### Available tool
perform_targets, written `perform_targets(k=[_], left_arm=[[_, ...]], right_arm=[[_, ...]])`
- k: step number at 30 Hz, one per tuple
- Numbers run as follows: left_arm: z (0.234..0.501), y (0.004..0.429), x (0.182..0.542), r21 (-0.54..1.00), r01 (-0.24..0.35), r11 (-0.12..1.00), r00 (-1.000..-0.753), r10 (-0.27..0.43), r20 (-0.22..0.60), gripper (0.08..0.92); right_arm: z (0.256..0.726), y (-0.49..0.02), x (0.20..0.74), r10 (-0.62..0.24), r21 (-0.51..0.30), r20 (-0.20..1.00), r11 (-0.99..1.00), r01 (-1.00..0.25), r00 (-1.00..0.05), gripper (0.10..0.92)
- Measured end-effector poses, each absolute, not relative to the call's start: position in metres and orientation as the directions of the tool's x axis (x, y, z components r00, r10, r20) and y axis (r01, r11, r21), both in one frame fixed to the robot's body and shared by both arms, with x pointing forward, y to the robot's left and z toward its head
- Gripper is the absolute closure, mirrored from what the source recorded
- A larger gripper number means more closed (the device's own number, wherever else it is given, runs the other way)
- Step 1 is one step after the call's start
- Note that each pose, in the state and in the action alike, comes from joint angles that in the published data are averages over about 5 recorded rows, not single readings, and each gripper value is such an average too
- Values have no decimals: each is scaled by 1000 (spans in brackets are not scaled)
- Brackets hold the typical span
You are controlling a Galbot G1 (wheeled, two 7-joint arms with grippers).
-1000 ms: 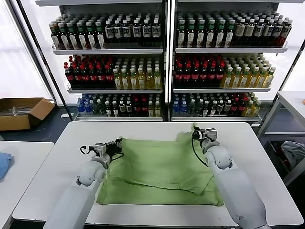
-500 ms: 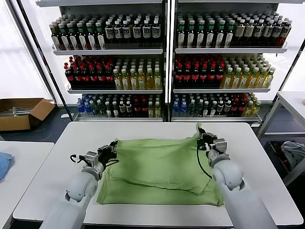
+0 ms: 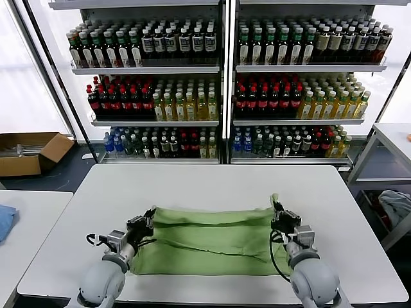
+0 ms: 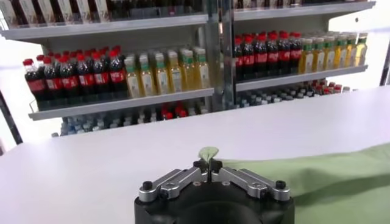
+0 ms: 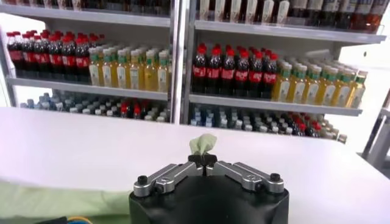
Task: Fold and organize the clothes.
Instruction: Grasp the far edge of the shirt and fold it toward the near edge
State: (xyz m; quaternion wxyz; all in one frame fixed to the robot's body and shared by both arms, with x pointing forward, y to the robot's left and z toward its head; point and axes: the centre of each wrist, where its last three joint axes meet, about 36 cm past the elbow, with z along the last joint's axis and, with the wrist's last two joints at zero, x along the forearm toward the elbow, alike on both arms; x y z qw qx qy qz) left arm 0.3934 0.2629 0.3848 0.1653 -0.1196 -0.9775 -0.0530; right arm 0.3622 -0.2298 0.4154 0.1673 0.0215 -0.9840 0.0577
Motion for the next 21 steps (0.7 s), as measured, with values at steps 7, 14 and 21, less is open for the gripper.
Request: perform_targets(k=[7,14,21], left_arm=[[376,264,375,67,255,965,-907,215,362,913],[379,269,371,76,242,967,-910,199,363,913],[380,270,367,74,246,966,-908,203,367,913]], right_arm=[[411,-230,341,9,-114,358,993,-34,-934,916],[419,-236,331,37,-124,355,992,-8,-934,916],[415,-238,321,41,-140,376,990,-13,-926,916]])
